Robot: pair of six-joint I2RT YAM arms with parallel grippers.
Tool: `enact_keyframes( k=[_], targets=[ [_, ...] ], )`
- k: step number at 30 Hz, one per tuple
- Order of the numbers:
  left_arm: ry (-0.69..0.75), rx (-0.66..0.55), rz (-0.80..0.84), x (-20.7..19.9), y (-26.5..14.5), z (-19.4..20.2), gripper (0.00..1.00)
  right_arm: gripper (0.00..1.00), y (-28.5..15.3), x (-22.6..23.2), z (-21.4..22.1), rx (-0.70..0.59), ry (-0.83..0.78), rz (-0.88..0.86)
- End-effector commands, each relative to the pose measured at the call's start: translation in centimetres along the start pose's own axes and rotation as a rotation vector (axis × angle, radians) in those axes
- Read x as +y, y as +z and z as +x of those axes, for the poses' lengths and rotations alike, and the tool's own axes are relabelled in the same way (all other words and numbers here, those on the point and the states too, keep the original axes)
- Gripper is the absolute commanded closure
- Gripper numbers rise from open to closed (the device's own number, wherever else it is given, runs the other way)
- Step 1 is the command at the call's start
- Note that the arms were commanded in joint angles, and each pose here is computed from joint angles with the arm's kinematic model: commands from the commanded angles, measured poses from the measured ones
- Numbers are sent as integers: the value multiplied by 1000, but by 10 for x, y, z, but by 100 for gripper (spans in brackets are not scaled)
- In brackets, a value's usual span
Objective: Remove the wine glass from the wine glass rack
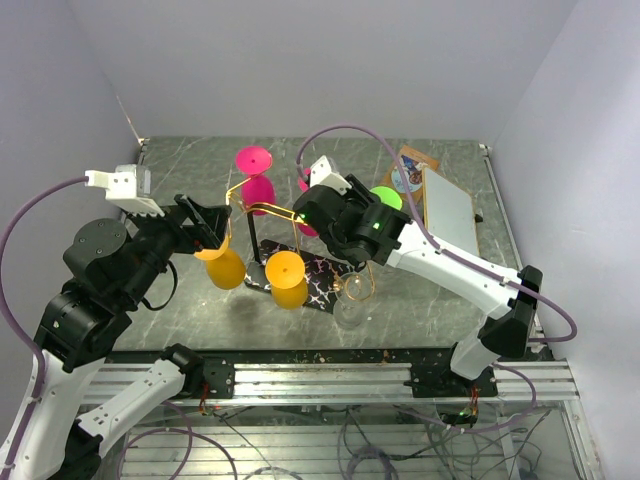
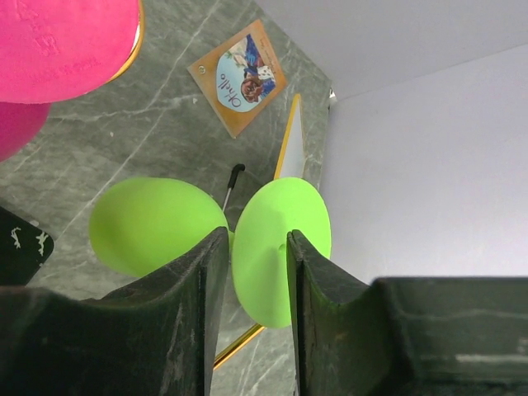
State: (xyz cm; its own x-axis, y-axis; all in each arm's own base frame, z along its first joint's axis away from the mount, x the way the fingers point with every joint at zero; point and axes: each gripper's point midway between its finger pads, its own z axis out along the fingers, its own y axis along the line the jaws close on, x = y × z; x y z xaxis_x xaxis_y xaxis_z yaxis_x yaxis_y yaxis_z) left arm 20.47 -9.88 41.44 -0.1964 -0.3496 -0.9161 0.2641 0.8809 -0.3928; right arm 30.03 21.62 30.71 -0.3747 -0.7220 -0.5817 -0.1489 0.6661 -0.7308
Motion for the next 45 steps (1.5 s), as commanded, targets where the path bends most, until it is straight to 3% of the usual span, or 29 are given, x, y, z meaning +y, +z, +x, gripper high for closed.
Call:
enact_keyframes(
  k=[1, 16, 21, 45],
  targets=[
    [3, -35, -5, 0, -6, -12, 1, 68, 2, -4, 0, 3, 9, 36],
    [-7, -35, 2, -2, -5, -12, 1, 95, -1, -10, -1, 4, -4, 34],
    [-10, -36, 6, -3, -6, -13, 1, 99, -5, -19, -4, -12, 3, 48],
    [-13, -49, 19, -5, -10, -19, 1, 100, -4, -51, -13, -45, -75, 202]
  ],
)
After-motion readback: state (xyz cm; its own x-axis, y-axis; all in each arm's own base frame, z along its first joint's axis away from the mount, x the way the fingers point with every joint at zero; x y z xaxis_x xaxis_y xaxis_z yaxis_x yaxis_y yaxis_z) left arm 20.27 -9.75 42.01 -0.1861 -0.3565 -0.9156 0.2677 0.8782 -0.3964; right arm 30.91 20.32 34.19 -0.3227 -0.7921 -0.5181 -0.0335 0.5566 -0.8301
